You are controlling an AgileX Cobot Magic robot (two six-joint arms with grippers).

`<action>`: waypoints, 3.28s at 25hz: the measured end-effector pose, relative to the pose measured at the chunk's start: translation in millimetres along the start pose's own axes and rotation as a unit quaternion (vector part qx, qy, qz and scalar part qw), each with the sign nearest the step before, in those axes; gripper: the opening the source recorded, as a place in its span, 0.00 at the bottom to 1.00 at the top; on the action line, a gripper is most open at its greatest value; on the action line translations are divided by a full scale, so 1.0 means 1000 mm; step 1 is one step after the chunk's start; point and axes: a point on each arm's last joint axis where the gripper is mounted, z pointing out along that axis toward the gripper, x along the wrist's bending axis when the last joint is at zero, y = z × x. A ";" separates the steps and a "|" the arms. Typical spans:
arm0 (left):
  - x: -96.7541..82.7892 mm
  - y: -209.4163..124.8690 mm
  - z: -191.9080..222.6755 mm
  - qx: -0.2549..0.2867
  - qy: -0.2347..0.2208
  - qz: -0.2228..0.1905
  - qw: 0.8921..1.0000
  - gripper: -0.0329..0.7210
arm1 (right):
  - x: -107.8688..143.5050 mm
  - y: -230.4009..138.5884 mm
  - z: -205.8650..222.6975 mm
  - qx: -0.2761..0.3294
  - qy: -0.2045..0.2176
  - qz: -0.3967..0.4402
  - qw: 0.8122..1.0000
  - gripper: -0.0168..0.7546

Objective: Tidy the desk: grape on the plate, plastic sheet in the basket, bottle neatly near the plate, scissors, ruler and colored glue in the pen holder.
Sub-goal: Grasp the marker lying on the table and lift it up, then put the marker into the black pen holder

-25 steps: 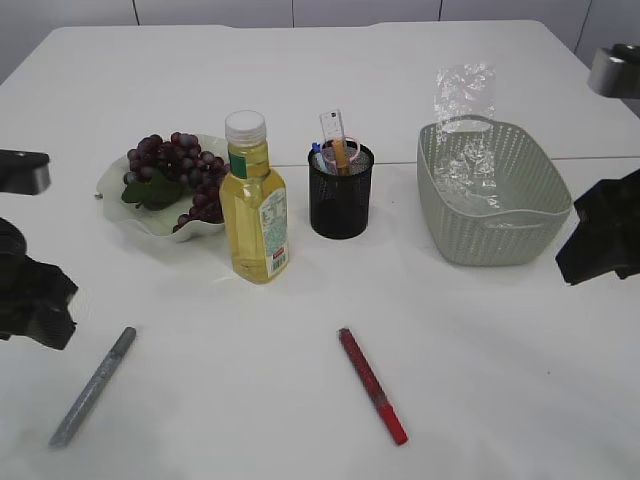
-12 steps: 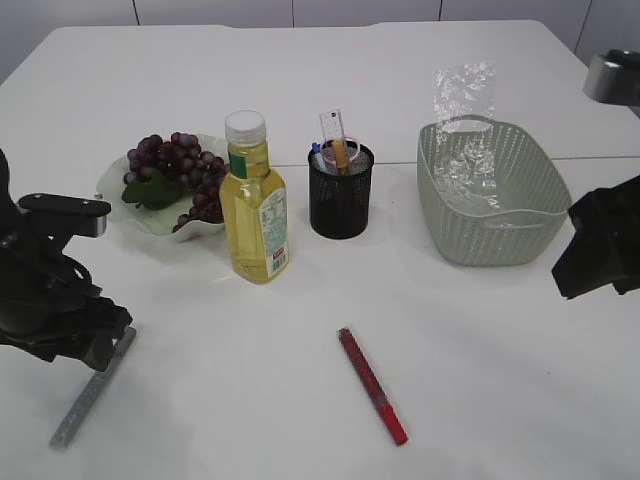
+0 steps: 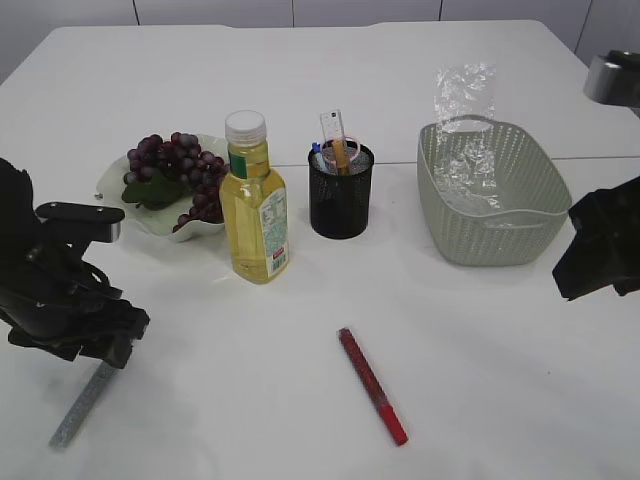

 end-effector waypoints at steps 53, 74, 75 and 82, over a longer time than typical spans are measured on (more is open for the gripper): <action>-0.062 0.004 -0.074 -0.189 -0.088 0.092 0.974 0.15 | 0.000 0.001 0.000 -0.007 -0.002 0.000 1.000 0.52; -0.148 0.087 -0.072 -0.447 -0.205 0.096 0.865 0.15 | 0.000 0.002 0.000 -0.014 -0.003 -0.001 1.000 0.52; -0.151 0.091 -0.068 -0.451 -0.206 0.095 0.863 0.15 | 0.000 0.003 0.000 -0.015 -0.003 -0.001 1.000 0.52; -0.166 0.117 -0.053 -0.488 -0.216 0.095 0.840 0.15 | -0.001 0.004 0.000 -0.023 -0.003 -0.001 1.000 0.52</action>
